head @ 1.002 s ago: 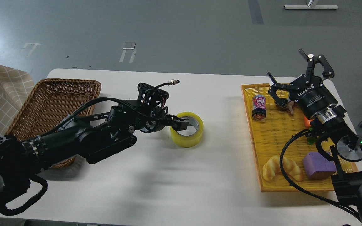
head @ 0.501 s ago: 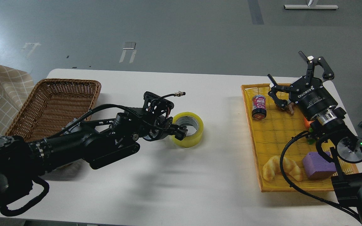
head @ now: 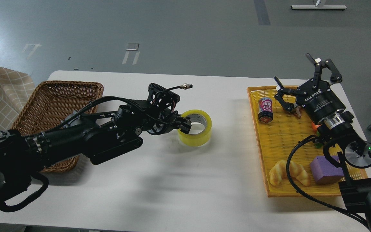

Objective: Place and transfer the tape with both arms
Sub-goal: 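Lift the tape roll and carry it over the wicker basket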

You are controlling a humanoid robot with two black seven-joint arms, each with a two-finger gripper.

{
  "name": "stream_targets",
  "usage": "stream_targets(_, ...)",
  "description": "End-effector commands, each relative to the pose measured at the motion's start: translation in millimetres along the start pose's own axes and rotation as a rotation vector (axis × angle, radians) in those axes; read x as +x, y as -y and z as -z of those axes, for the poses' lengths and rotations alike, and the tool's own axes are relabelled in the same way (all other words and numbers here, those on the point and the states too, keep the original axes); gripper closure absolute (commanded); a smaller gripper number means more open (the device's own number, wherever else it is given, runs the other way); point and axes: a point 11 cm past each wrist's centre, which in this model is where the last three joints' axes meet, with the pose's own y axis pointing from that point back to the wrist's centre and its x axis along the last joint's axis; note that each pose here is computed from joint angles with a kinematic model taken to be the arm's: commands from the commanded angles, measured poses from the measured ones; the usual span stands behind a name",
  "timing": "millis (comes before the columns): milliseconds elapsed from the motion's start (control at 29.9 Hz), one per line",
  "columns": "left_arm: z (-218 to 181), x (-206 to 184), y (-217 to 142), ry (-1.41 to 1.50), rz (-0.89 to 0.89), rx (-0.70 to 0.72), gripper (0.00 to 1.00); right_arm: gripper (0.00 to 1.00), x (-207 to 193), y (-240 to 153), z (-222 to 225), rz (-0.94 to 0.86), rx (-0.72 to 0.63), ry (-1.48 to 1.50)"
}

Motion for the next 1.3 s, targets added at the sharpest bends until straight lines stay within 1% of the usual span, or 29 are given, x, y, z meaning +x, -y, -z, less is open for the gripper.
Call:
stream_targets(0,13.7,21.0,-12.6,0.012,-0.039,0.02,1.0,0.0,-1.1,0.4,-0.1,0.003,-0.001,-0.001)
stream_targets(167,40.9,42.0,-35.2,0.024,-0.08,0.065,1.0,0.0,-2.6,1.7,0.4,0.008,0.0,-0.002)
stream_targets(334,79.1,70.2,-72.5,-0.026,-0.12,0.079,1.0,0.0,-7.0,4.8,2.1,0.021,0.003,-0.006)
stream_targets(568,122.0,85.5,-114.9,-0.016,-0.169,0.122,1.0,0.0,-9.1,7.3,2.8,0.027,0.001,-0.008)
stream_targets(702,148.3,75.8,-141.0,-0.028,-0.169,0.148,1.0,0.0,-6.9,6.8,0.0,0.02,-0.003,-0.002)
stream_targets(735,148.4,75.8,-141.0,-0.028,-0.169,0.148,1.0,0.0,-6.9,6.8,0.0,0.02,-0.003,-0.002)
stream_targets(902,181.7,63.8,-170.4,-0.052,-0.168,0.22,1.0,0.0,-7.8,7.6,-3.3,0.023,-0.004,0.007)
stream_targets(1036,195.8,57.5,-186.1,-0.059,-0.165,0.256,1.0,0.0,-8.8,8.6,-4.3,0.026,-0.005,0.009)
stream_targets(1203,215.6,33.1,-197.5,-0.091,-0.137,0.303,1.0,0.0,-10.2,10.1,-8.4,0.029,-0.006,0.019)
stream_targets(1269,226.3,16.4,-203.1,-0.114,-0.118,0.329,1.0,0.0,-11.9,11.7,-10.8,0.034,-0.009,0.024)
